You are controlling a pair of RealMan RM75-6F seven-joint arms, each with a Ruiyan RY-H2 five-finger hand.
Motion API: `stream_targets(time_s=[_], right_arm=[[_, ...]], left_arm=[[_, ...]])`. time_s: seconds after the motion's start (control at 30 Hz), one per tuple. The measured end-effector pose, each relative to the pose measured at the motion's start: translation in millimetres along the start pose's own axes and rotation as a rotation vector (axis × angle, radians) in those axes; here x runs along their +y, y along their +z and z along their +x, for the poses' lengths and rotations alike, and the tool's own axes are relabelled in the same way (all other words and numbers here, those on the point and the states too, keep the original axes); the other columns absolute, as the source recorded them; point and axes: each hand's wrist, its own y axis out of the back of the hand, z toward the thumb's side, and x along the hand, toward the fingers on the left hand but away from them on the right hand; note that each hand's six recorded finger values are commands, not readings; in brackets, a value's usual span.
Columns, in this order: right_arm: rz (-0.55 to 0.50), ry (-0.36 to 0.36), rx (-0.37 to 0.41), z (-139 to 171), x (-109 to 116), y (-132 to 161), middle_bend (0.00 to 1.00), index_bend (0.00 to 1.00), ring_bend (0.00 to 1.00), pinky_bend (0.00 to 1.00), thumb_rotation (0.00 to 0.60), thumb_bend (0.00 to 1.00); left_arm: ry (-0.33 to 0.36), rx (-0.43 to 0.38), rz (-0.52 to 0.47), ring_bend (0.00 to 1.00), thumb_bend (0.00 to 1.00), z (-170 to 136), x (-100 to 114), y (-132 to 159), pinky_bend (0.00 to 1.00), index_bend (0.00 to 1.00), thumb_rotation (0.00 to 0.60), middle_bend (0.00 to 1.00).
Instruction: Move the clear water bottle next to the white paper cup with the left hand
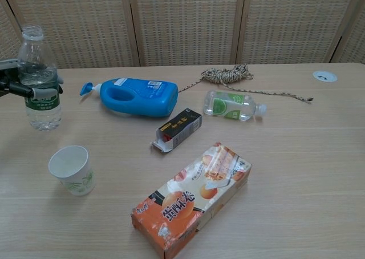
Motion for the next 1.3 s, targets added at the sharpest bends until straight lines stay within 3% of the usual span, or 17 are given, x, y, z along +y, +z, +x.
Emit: stream_targets(time_s=[0.2,0.33,0.63,0.77,0.9,1.03,1.3], right_arm=[[-0.002,0.002,-0.005,-0.8,-0.2,-1.7,0.00,0.00,0.00,0.00,0.600,0.00],[-0.003,0.005,-0.007,-1.1,-0.8,-2.6,0.00,0.00,0.00,0.00,0.600,0.00],[-0.004,0.007,-0.008,-1.3,-1.0,-3.4,0.00,0.00,0.00,0.00,0.600,0.00],[-0.006,0.011,-0.011,-1.8,-1.5,-4.1,0.00,0.00,0.00,0.00,0.600,0.00],[-0.003,0.013,-0.010,-2.0,-2.2,-3.9,0.00,0.00,0.00,0.00,0.600,0.00],[-0.002,0.014,-0.009,-1.9,-2.6,-3.5,0.00,0.00,0.00,0.00,0.600,0.00],[-0.003,0.009,-0.010,-1.2,-1.4,-3.6,0.00,0.00,0.00,0.00,0.600,0.00]], left_arm=[[0.012,-0.003,-0.131,0.35,0.53,10.5,-21.7,-2.5,0.38,0.56,0.600,0.47],[0.023,-0.011,-0.158,0.35,0.43,15.2,-32.9,-5.4,0.36,0.56,0.600,0.45],[0.003,0.006,-0.210,0.34,0.31,19.1,-49.0,-13.4,0.32,0.53,0.600,0.43],[-0.010,0.013,-0.215,0.33,0.31,18.8,-51.0,-17.7,0.29,0.52,0.600,0.41],[-0.014,0.020,-0.215,0.27,0.27,18.3,-51.4,-23.2,0.27,0.44,0.600,0.35],[-0.022,0.021,-0.207,0.14,0.16,17.3,-53.7,-27.1,0.23,0.28,0.600,0.24],[-0.022,-0.008,-0.205,0.01,0.10,13.5,-53.8,-29.0,0.15,0.02,0.600,0.07]])
